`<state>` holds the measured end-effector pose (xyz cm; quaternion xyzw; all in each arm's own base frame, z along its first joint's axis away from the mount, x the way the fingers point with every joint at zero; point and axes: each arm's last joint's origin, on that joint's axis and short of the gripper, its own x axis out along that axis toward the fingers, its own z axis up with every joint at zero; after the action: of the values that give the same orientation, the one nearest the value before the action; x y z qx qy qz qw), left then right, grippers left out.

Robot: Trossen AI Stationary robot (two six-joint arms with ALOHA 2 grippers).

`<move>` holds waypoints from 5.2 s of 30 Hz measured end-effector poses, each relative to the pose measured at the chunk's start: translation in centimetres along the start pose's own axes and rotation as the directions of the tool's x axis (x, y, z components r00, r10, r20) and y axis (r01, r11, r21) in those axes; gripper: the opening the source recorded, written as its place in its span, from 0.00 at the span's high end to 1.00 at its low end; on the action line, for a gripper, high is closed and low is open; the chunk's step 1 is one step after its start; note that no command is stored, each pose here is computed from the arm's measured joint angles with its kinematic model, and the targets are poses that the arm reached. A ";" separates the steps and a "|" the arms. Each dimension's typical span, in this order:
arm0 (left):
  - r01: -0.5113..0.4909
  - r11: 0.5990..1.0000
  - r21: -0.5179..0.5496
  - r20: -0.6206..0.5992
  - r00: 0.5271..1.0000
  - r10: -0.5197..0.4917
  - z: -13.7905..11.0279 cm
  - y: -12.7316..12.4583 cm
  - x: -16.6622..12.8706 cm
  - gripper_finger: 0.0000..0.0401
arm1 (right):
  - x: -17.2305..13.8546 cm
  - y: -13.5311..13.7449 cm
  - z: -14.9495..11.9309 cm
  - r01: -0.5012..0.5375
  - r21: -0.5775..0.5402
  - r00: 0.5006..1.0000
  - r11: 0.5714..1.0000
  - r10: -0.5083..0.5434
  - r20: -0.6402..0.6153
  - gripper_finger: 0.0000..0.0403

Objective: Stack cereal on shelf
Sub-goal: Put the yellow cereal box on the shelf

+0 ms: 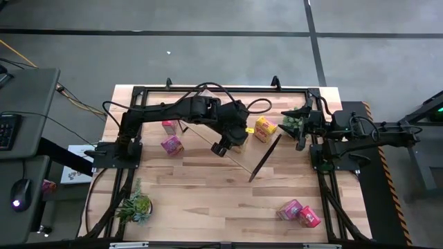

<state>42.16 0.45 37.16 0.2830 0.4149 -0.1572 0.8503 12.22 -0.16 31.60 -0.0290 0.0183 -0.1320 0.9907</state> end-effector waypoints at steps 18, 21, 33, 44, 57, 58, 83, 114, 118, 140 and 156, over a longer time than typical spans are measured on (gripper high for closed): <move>-0.013 0.998 -0.060 -0.009 1.000 0.013 -0.1 0.0 -5.2 0.46 | 0.0 0.0 0.0 0.000 0.002 1.000 1.000 0.000 0.000 0.44; -0.032 0.990 -0.136 0.000 0.999 0.032 -0.9 0.0 -7.5 0.50 | 0.0 0.0 0.0 0.000 0.002 1.000 1.000 0.000 0.000 0.44; -0.086 0.918 -0.387 0.177 0.970 0.166 -8.0 -2.7 -6.2 0.96 | 0.0 0.0 -0.1 -0.006 -0.005 1.000 1.000 0.006 -0.014 0.44; -0.040 0.745 -0.665 0.354 0.862 0.363 -13.5 -8.1 1.3 1.00 | 0.0 0.0 -0.4 -0.008 -0.014 0.999 1.000 0.007 -0.042 0.44; -0.069 0.656 -0.752 0.242 0.897 0.371 -13.4 -9.3 6.1 1.00 | 0.0 0.0 -0.5 -0.007 -0.016 0.999 1.000 0.006 -0.051 0.44; -0.060 0.655 -0.753 0.254 0.892 0.374 -13.3 -9.3 6.3 1.00 | 0.0 0.0 -0.5 -0.007 -0.016 0.999 1.000 0.006 -0.051 0.44; -0.028 0.675 -0.738 0.327 0.860 0.393 -11.3 -7.4 9.7 1.00 | 0.0 -0.1 -0.1 0.030 -0.001 0.999 1.000 -0.030 -0.013 0.44; -0.154 0.724 -0.672 0.489 0.641 0.591 -16.2 -10.7 -1.3 1.00 | -1.8 -0.7 0.0 0.037 0.036 0.999 0.999 -0.038 0.014 0.44; -0.141 0.766 -0.627 0.541 0.628 0.559 -16.8 -11.5 -1.6 1.00 | -1.9 -0.8 -0.1 0.041 0.063 0.999 0.997 -0.041 0.000 0.44; -0.152 0.856 -0.495 0.613 0.636 0.468 -17.5 -11.4 -2.1 1.00 | 3.5 2.4 0.5 -0.210 -0.014 0.977 0.978 0.210 0.025 0.97; -0.259 0.821 -0.509 0.565 0.619 0.546 -18.2 -12.0 -5.5 1.00 | 10.2 10.6 4.3 -0.285 -0.151 0.927 0.947 0.233 -0.293 1.00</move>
<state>21.54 2.27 28.29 0.1212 0.0139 0.0315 0.9920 24.99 7.56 34.98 -0.1028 0.1701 0.0000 0.9801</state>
